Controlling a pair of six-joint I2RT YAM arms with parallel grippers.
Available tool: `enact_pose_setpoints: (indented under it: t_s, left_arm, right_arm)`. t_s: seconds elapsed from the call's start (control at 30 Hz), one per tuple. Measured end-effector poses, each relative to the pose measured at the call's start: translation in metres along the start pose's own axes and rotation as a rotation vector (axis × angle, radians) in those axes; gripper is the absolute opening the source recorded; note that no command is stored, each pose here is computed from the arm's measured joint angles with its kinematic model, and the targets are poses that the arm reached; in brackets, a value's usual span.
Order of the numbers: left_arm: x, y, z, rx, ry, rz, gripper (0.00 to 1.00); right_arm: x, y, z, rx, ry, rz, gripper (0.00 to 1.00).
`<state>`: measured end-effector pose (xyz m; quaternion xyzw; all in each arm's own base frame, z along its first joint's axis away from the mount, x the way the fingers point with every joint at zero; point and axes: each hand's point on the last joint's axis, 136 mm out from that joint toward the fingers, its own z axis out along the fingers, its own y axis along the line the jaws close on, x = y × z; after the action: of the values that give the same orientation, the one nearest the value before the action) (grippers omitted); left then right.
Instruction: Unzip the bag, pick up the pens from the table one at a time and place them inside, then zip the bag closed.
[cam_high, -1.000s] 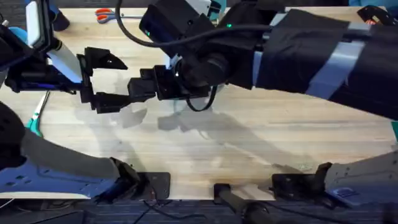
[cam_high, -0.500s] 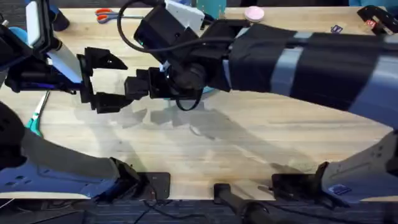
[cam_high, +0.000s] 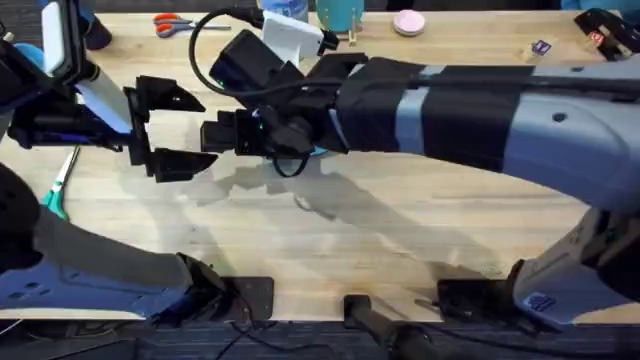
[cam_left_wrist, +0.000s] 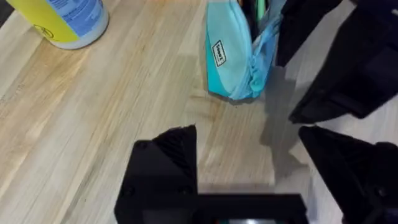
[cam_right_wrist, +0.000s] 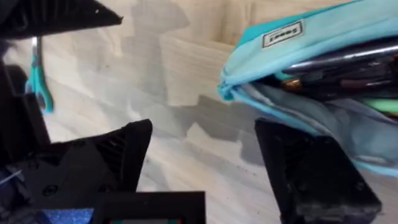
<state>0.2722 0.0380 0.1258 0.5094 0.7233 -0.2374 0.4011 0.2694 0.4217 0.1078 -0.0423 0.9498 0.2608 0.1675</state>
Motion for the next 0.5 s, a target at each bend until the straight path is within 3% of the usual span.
enact_pose_setpoints:
  t_s: [0.37,0.5]
  left_arm:
    - [0.0,0.0,0.0,0.0,0.0,0.0,0.993]
    - [0.0,0.0,0.0,0.0,0.0,0.0,0.993]
  right_arm:
    - [-0.006,-0.015,0.017,0.077,-0.064,0.058,0.996]
    - [-0.007,-0.019,0.023,0.094,-0.078,0.07,0.951]
